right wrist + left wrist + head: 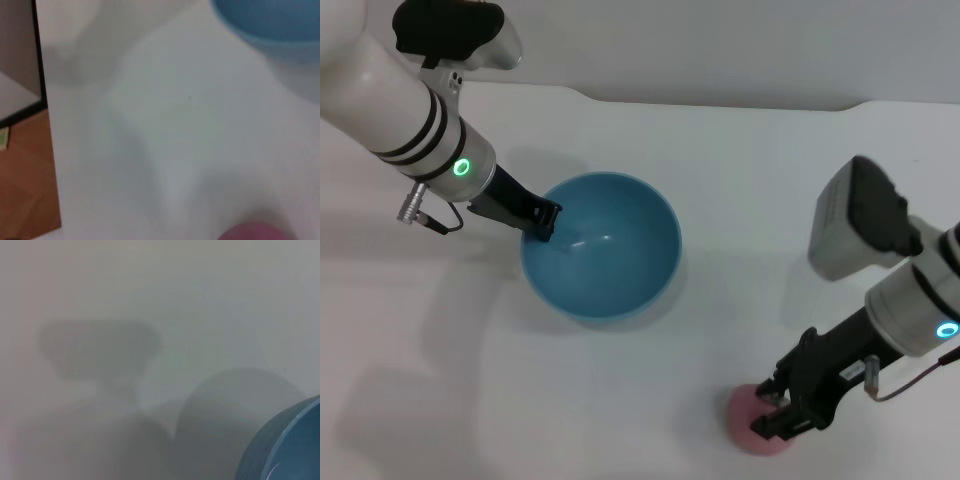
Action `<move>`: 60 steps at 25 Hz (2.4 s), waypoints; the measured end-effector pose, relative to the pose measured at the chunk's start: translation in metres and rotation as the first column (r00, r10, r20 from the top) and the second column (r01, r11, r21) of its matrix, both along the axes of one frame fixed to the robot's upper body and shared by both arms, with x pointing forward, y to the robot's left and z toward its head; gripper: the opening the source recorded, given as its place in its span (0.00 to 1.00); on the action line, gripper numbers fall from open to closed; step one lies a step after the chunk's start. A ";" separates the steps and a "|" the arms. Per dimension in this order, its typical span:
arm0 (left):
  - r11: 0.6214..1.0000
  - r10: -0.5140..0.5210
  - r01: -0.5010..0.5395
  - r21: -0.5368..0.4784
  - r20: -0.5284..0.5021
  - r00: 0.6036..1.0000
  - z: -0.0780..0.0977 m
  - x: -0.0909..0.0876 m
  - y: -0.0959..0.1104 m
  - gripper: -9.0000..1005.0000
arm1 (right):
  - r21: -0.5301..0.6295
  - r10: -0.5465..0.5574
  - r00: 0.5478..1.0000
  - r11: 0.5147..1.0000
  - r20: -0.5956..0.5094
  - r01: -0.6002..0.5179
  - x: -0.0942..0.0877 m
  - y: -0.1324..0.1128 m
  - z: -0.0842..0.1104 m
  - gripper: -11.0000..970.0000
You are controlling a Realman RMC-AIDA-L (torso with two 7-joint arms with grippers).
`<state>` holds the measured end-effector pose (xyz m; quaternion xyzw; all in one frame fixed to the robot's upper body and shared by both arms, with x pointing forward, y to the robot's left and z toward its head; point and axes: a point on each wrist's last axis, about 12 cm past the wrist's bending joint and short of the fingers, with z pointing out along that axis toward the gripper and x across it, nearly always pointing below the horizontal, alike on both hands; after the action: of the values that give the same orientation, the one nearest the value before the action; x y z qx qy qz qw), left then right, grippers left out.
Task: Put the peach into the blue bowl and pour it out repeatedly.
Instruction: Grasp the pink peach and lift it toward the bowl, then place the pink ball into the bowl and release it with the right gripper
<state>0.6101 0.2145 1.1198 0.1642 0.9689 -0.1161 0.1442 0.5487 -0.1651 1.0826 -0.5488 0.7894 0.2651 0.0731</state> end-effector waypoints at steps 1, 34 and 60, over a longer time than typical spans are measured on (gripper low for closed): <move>1.000 -0.001 0.001 0.000 0.002 1.000 0.000 0.000 0.000 0.01 | -0.015 0.010 1.000 1.000 -0.004 -0.010 -0.001 0.002 -0.002 0.47; 0.984 -0.176 0.176 0.004 0.039 0.984 0.005 0.000 -0.052 0.01 | 0.413 -0.536 0.843 0.759 -0.044 0.504 0.001 -0.137 0.039 0.07; 0.940 -0.324 0.323 -0.111 0.009 0.946 -0.006 -0.013 -0.121 0.01 | 0.389 -0.268 0.959 0.896 0.090 0.214 0.007 -0.079 0.039 0.20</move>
<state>0.5967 0.0933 1.1136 0.3122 0.9215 -0.1927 0.1273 0.5556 -0.2438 1.1216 -0.4397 0.7789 0.3604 0.2647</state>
